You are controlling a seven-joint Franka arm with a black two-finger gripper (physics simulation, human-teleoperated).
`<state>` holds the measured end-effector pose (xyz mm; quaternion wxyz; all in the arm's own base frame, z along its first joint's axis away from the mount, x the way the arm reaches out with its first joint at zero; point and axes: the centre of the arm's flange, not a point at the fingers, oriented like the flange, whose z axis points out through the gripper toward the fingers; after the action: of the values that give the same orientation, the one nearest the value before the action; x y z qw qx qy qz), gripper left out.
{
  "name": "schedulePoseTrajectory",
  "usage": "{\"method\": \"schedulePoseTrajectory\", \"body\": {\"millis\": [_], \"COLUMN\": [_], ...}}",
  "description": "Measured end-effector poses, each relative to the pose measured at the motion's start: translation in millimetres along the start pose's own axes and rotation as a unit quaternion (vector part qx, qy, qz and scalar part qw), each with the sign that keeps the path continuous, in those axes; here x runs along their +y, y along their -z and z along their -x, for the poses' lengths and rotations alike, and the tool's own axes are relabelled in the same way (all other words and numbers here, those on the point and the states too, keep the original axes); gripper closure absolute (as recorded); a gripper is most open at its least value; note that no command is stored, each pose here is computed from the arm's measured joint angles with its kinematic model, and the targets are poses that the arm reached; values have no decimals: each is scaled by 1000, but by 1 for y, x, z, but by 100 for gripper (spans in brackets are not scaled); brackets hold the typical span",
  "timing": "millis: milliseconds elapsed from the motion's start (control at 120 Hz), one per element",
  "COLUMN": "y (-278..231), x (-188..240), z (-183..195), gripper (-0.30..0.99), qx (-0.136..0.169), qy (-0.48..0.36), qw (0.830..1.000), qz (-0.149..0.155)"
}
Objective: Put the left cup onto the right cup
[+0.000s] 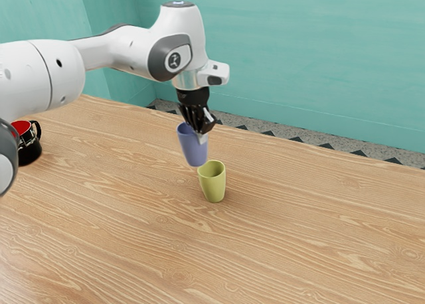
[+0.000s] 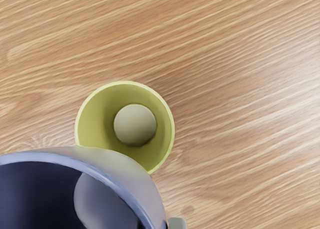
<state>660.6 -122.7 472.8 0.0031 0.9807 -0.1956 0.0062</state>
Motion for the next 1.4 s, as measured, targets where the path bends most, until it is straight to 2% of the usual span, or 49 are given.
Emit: {"method": "schedulePoseTrajectory", "body": {"millis": [467, 1400], "y": [-1, -51], "x": [3, 4], "z": [-23, -41], "gripper": [79, 79], "qx": [13, -14], "qy": [-8, -13], "qw": [1000, 1000], "qz": [-4, 1]}}
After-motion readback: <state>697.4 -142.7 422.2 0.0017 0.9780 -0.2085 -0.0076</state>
